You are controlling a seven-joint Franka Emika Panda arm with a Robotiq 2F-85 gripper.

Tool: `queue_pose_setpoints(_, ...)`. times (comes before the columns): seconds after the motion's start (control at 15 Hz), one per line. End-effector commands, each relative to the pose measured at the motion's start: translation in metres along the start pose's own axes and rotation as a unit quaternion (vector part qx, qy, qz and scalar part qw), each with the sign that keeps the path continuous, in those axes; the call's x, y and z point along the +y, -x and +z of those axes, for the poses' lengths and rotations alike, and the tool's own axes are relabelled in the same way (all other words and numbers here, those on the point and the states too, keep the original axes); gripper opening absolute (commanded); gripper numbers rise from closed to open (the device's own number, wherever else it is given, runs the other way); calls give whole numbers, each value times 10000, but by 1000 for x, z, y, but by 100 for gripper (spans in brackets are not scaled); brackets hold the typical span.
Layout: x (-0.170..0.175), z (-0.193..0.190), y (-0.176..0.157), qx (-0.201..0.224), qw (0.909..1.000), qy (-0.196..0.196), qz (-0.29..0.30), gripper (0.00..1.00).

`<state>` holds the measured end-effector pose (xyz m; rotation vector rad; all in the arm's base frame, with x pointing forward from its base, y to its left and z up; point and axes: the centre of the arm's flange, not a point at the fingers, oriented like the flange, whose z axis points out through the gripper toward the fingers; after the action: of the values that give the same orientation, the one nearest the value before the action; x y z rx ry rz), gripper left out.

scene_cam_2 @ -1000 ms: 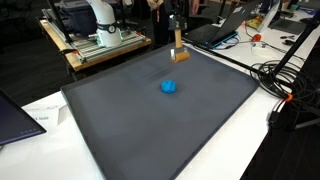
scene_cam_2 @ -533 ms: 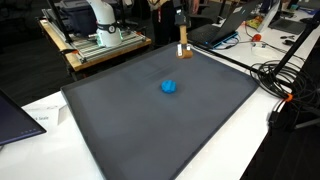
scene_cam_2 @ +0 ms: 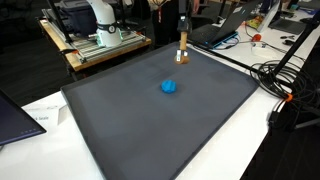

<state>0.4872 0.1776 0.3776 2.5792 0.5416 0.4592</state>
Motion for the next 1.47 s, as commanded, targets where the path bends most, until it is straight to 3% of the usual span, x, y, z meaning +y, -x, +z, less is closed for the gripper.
queue_pose_setpoints(0.0,4,4,-29,-168,9997,44,-182,22)
queue_pose_setpoints(0.4,20,15,-60,-722,9972,-145,-139,22)
queue_pose_setpoints(0.67,34,23,-80,-1138,9918,-578,55,22)
queue_pose_setpoints(1.13,80,39,-104,-1460,9807,-1186,539,22)
queue_pose_setpoints(1.4,117,54,-101,-1477,9733,-1593,742,22)
